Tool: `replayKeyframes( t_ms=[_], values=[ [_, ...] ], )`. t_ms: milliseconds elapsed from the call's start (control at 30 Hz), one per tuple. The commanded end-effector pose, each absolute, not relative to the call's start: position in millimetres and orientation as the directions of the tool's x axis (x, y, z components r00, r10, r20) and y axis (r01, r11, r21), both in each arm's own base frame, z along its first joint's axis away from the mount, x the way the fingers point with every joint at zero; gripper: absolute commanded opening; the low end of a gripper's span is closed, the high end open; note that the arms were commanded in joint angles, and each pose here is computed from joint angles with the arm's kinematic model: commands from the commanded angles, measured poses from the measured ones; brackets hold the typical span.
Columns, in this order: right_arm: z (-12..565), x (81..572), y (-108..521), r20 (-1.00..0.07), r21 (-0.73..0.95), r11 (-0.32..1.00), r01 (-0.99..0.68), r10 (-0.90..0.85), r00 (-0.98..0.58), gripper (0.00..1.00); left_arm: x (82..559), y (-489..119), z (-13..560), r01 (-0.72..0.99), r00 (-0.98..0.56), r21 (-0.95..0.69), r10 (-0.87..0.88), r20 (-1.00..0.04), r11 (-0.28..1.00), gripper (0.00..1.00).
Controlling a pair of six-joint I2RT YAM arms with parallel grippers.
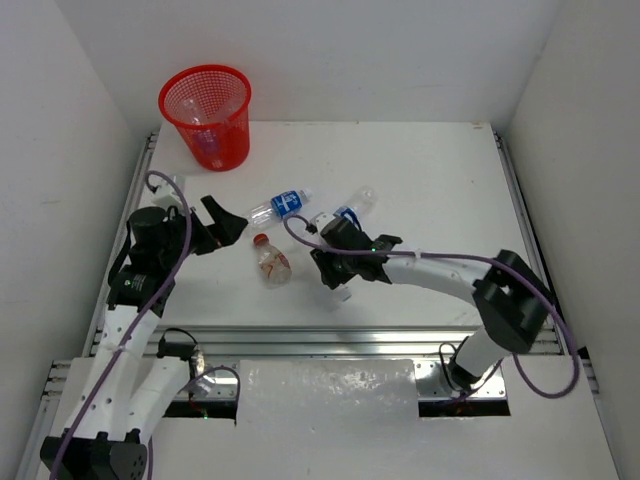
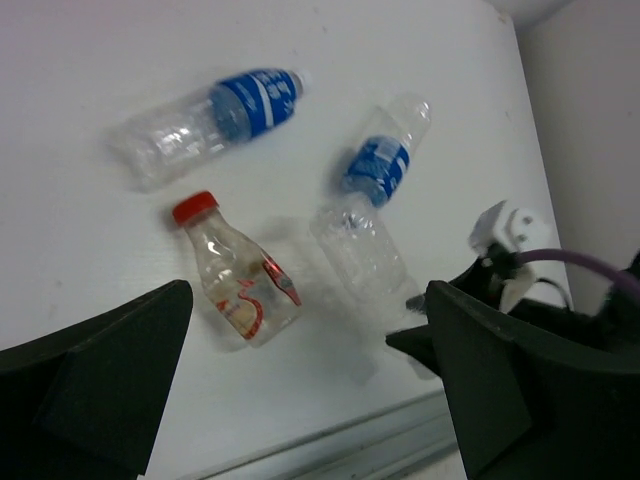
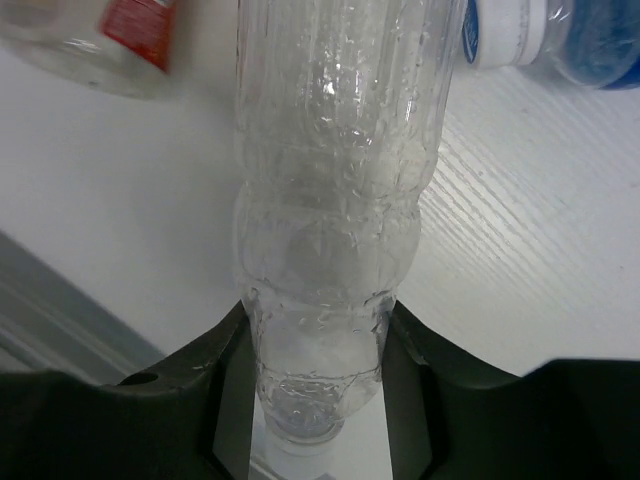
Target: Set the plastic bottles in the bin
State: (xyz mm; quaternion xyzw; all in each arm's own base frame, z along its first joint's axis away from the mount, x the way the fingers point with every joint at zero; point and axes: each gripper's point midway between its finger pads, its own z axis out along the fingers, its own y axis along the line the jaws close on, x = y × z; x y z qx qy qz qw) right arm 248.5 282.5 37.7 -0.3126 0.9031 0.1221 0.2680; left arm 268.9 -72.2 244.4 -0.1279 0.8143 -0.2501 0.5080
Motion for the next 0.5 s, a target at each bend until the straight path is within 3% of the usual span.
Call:
replayKeyframes(
  t_ms=[0, 100, 133, 233, 467],
  values=[
    [99.5, 245.7, 295.5, -0.693, 0.075, 0.767, -0.637, -0.420, -0.586, 0.34, 262.2, -108.1, 250.2, 0.247, -0.504, -0.606, -0.434, -0.747, 0.756, 1.00],
    [144.2, 231.5, 300.4, -0.785, 0.177, 0.724, -0.667, -0.305, -0.539, 0.34, 252.4, -133.6, 261.7, 0.387, -0.535, -0.653, -0.418, -0.734, 0.651, 1.00],
    [180.4, 229.6, 308.0, -0.856, 0.215, 0.680, -0.701, -0.214, -0.471, 0.33, 249.8, -139.6, 267.2, 0.410, -0.542, -0.671, -0.426, -0.724, 0.618, 1.00],
    [214.0, 203.1, 319.7, -0.918, 0.280, 0.520, -0.807, -0.099, -0.383, 0.31, 241.2, -163.4, 296.1, 0.560, -0.507, -0.656, -0.417, -0.755, 0.506, 1.00],
    [259.8, 167.1, 332.9, -0.952, 0.279, 0.291, -0.915, -0.041, -0.303, 0.31, 217.1, -214.5, 331.4, 0.717, -0.494, -0.611, -0.373, -0.785, 0.335, 1.00]
  ],
)
